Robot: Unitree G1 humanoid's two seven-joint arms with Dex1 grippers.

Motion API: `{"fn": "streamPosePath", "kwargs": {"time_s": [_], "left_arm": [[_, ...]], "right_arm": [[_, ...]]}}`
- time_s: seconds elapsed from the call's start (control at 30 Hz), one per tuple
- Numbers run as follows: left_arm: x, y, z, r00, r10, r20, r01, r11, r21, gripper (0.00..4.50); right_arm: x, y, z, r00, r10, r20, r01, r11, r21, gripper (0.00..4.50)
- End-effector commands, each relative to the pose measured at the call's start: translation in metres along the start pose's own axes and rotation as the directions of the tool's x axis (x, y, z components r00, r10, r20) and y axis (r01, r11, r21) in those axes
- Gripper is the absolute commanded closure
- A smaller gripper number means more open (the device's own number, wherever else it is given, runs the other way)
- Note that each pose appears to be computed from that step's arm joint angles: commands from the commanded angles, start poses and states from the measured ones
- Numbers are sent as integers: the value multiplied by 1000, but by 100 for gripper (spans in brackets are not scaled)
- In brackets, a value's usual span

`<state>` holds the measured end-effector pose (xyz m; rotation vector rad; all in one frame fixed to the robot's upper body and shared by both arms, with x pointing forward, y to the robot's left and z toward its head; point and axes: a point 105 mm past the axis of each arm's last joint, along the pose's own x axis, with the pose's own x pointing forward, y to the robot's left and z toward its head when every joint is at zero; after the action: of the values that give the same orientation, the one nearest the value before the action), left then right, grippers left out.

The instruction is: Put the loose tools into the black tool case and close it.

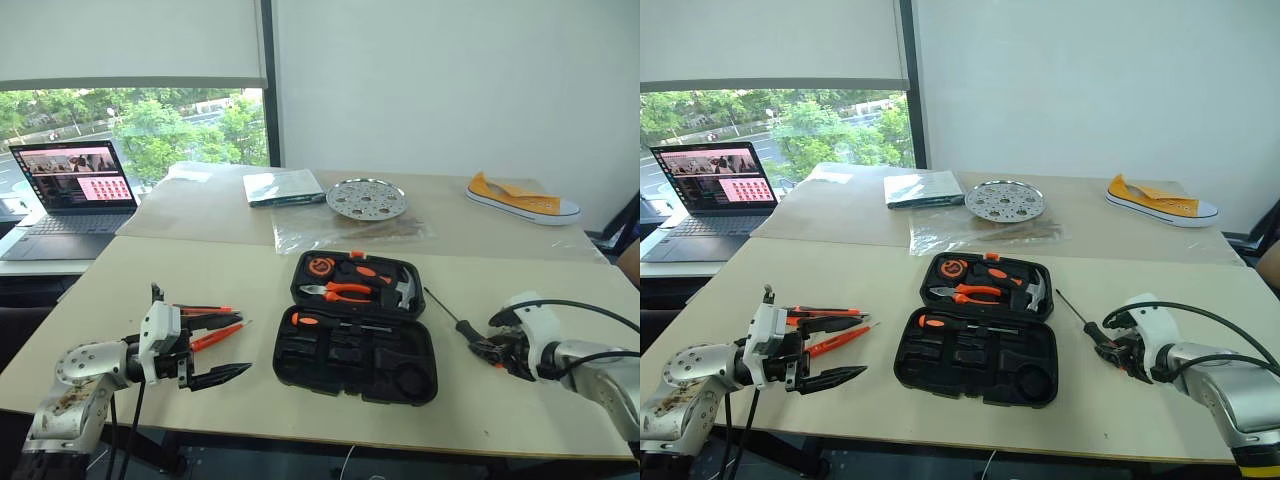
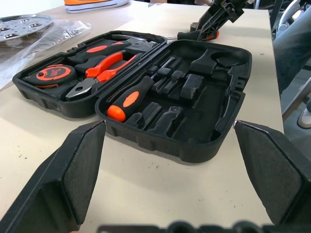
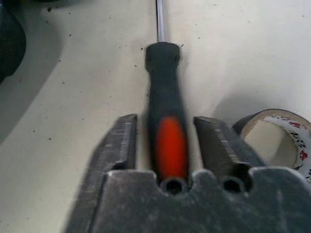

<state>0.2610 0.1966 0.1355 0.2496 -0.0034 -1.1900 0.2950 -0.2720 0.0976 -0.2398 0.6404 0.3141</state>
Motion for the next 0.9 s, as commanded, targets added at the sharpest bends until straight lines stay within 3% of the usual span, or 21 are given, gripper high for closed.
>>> {"fn": "streamPosePath", "kwargs": {"time_s": [0.03, 0.13, 0.2, 0.27, 0.33, 0.43, 0.6, 0.77, 0.9], "left_arm": [[2, 0, 12, 999, -8, 33, 7, 999, 38, 0], [4, 0, 15, 998, -3, 60, 1, 1000, 28, 0], [5, -2, 18, 997, -4, 78, 4, 1000, 7, 0], [6, -5, 21, 995, -10, 100, 11, 1000, -16, 0], [7, -7, 24, 994, -15, 112, 19, 999, -32, 0], [4, -10, 20, 996, -32, 85, 35, 999, -31, 0], [3, -11, 10, 998, -43, 43, 44, 999, -19, 0], [5, -13, 9, 998, -35, 47, 36, 999, -12, 0], [5, -13, 9, 999, -24, 46, 24, 1000, -6, 0]], "right_arm": [[-16, -21, 9, 991, -93, 91, 90, 996, 28, 354], [-32, -31, 17, 975, -164, 152, 162, 987, 20, 354], [-42, -24, 40, 950, -133, 284, 142, 990, -9, 354], [-50, -2, 65, 911, -2, 413, 48, 994, -101, 354], [-54, 38, 83, 859, 255, 445, -103, 936, -338, 354], [-46, 87, 88, 786, 549, 285, -302, 742, -598, 354], [-7, 106, 90, 797, 603, 23, -396, 551, -735, 354], [24, 110, 88, 828, 550, -108, -417, 477, -774, 354], [34, 106, 85, 846, 510, -158, -431, 479, -765, 354]]}}
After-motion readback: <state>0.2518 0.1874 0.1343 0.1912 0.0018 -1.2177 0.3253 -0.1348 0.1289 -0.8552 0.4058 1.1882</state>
